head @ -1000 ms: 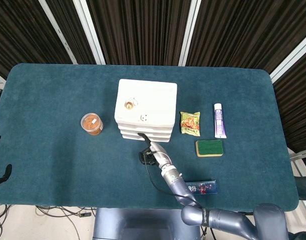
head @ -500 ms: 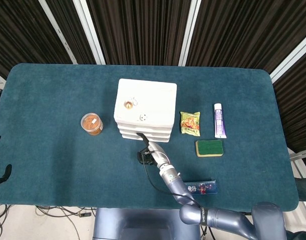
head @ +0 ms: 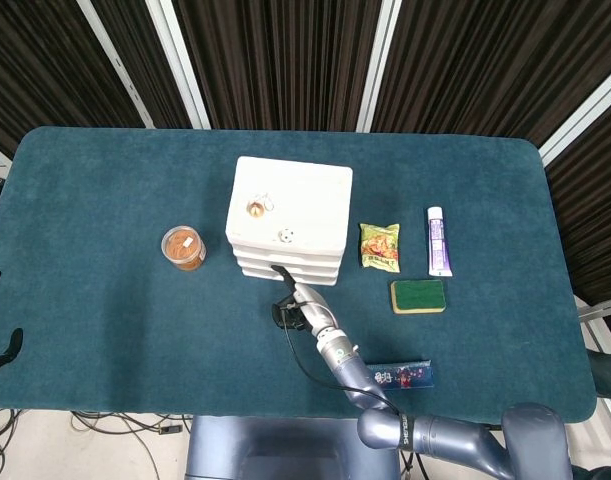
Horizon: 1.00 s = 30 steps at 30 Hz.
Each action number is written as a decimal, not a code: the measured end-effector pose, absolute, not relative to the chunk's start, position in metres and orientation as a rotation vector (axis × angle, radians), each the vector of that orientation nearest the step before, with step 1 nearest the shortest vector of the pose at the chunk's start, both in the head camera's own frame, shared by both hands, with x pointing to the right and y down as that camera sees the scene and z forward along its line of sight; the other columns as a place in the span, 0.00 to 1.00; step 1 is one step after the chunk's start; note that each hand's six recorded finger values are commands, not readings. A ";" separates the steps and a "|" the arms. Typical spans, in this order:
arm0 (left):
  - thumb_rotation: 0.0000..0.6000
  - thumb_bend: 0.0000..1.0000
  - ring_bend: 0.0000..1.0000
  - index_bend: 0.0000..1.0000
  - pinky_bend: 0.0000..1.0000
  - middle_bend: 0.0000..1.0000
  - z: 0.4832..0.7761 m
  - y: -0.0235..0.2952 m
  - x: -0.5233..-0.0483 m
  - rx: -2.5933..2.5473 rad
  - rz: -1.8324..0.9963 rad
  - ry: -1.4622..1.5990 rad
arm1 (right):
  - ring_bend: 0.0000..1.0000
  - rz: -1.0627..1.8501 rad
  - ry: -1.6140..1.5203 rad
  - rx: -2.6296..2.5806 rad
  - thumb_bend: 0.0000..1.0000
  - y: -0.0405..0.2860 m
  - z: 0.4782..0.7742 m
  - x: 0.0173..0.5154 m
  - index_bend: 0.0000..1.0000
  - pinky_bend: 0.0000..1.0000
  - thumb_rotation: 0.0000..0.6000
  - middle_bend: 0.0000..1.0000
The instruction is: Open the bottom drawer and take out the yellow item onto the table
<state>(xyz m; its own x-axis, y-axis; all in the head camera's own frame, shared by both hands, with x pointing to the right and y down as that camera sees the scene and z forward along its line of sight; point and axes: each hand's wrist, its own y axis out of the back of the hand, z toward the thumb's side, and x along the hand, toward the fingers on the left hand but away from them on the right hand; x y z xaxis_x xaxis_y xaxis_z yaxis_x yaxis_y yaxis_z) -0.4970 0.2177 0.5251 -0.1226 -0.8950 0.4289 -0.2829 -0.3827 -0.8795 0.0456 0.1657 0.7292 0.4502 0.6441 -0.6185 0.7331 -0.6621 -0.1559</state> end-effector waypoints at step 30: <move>1.00 0.41 0.00 0.04 0.00 0.00 0.525 0.217 -0.497 -1.630 -1.542 1.309 | 0.92 -0.965 1.142 2.598 0.64 0.176 0.724 0.038 0.11 0.94 1.00 0.89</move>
